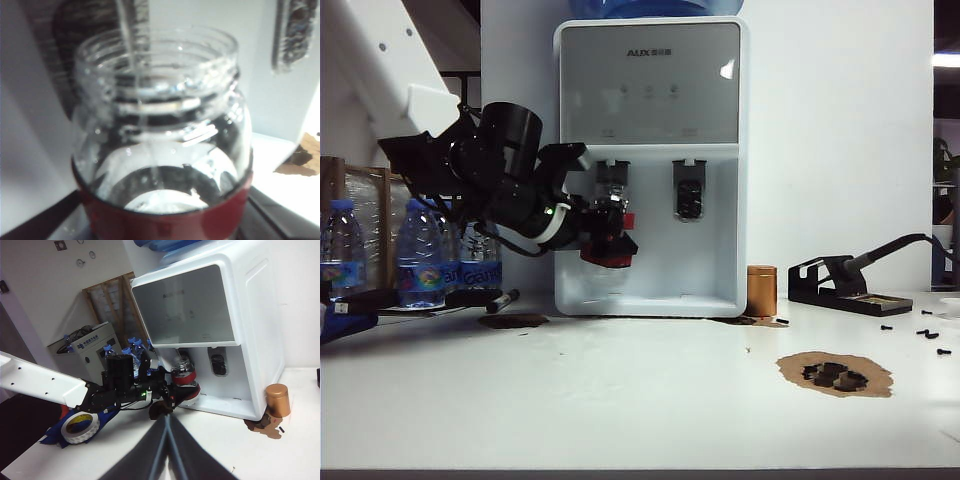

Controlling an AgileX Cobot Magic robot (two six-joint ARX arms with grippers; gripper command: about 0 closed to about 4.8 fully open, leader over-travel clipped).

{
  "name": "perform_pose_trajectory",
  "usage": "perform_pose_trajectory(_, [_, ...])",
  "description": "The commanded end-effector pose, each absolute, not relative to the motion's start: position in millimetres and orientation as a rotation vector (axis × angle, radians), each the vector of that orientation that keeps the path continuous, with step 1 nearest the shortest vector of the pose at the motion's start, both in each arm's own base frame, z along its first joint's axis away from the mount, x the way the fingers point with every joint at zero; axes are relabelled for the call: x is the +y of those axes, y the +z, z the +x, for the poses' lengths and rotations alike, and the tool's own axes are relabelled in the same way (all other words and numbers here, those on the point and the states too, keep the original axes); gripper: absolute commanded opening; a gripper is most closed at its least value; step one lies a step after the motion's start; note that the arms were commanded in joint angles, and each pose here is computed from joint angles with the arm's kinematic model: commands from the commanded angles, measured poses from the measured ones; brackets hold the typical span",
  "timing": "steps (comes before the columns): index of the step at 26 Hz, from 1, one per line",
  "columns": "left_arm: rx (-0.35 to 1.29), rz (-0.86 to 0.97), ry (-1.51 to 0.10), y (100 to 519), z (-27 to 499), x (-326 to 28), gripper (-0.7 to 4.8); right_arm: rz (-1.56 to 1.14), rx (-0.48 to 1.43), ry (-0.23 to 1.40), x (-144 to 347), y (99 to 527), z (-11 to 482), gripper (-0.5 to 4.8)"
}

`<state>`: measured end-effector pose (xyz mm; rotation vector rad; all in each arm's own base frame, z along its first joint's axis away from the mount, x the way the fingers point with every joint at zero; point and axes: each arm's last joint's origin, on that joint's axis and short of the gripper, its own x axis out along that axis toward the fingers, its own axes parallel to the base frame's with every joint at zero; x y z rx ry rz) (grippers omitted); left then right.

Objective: Pick up the water bottle with two loops of red belts, then reach the front water dispenser and gently press the gray-black baffle horizontally to get a little water.

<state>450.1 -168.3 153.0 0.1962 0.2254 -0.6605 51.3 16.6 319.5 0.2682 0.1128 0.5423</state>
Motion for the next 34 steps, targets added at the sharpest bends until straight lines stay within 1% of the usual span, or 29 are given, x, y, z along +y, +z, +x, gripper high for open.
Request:
perform_pose_trajectory(1, [0.188,0.181,-0.544,161.3,459.5,-153.2,-0.05,0.262,0.092,0.546,16.6,322.5,51.0,-0.03])
perform_pose_trajectory(19, [0.173,0.181,-0.544,162.9,459.4,-154.4,-0.05,0.261,0.088,0.546,16.6,322.8,51.1,-0.03])
perform_pose_trajectory(22, [0.181,0.179,-0.571,168.9,456.6,-156.0,-0.05,0.260,0.083,0.547,16.6,323.3,51.1,-0.03])
perform_pose_trajectory(24, [0.191,0.174,-0.609,180.4,452.6,-155.8,-0.05,0.260,0.083,0.547,16.6,323.3,51.0,-0.03])
perform_pose_trajectory(27, [0.263,0.175,-0.631,193.5,442.3,-158.4,-0.05,0.262,0.090,0.546,16.6,322.4,51.2,-0.03])
perform_pose_trajectory(32, [0.316,0.177,-0.696,187.5,413.9,-166.4,-0.05,0.261,0.139,0.537,16.5,317.4,51.0,-0.03])
perform_pose_trajectory(34, [0.351,0.178,-0.724,179.7,394.4,-167.2,-0.05,0.251,0.134,0.522,16.1,317.4,51.3,-0.03])
